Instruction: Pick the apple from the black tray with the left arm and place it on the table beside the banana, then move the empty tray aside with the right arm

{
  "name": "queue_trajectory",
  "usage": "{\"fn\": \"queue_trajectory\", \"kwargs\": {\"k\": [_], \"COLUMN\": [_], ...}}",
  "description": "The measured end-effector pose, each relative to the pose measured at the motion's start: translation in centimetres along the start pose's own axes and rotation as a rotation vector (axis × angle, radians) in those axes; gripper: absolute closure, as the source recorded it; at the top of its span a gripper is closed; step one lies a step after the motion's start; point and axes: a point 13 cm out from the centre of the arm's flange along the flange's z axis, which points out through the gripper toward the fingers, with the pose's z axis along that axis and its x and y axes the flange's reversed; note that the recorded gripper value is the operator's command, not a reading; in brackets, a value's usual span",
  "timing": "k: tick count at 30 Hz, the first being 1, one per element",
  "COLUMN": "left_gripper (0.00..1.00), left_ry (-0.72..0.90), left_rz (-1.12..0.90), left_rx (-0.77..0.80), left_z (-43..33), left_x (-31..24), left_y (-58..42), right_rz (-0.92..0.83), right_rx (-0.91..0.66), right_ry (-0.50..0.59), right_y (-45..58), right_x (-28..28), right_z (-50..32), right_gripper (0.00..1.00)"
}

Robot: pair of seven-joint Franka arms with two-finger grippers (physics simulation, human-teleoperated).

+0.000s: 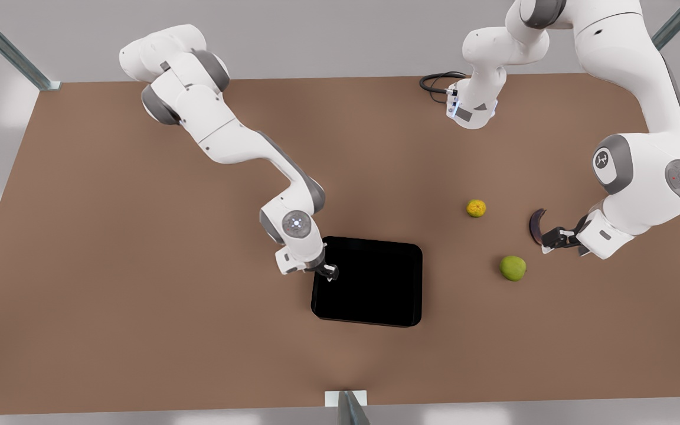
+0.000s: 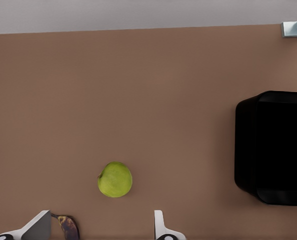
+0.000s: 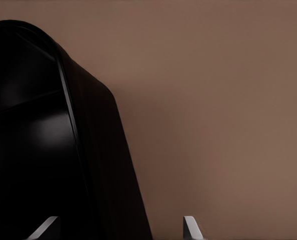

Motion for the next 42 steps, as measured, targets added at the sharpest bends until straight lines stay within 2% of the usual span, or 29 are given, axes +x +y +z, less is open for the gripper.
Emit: {"fn": "queue_trajectory", "kwargs": {"k": [1, 5, 6, 8, 9, 15, 20, 24, 32, 42], "left_gripper": [0.00, 0.00, 0.00, 0.00, 0.00, 0.00, 0.00, 0.00, 0.00, 0.00], "left_ry": [0.000, -0.001, 0.000, -0.001, 0.000, 0.007, 0.008, 0.008, 0.008, 0.009], "left_rz": [0.001, 0.002, 0.002, 0.002, 0.002, 0.004, 0.000, -0.003, -0.007, -0.010], "left_rx": [0.000, 0.000, 0.000, 0.000, 0.000, -0.025, -0.031, -0.032, -0.033, -0.034], "left_z": [0.0, 0.0, 0.0, 0.0, 0.0, 0.2, 0.3, 0.2, 0.3, 0.3], "left_x": [0.0, 0.0, 0.0, 0.0, 0.0, 0.2, 0.2, 0.2, 0.2, 0.2], "left_y": [0.0, -0.1, -0.1, -0.1, -0.1, 0.4, 0.5, 0.5, 0.5, 0.5], "right_rz": [-0.003, -0.014, -0.015, -0.015, -0.013, -0.014, -0.016, -0.031, -0.046, -0.069], "right_rx": [0.000, 0.007, 0.006, 0.005, 0.004, -0.002, -0.007, -0.048, -0.058, -0.079], "right_ry": [-0.002, 0.001, 0.001, -0.001, 0.000, -0.001, -0.003, -0.015, -0.009, -0.013], "right_y": [0.0, -0.1, -0.1, -0.1, -0.2, -0.2, 0.0, 2.0, 2.8, 4.3], "right_x": [0.1, 0.8, 0.8, 0.7, 0.6, 0.3, 0.2, 0.5, 1.2, 1.6], "right_z": [0.2, 1.5, 1.6, 1.7, 1.7, 1.6, 1.3, -2.2, -3.9, -9.6], "right_gripper": [0.15, 0.16, 0.23, 0.52, 0.57, 0.72, 0.73, 0.73, 0.88, 0.92]}}
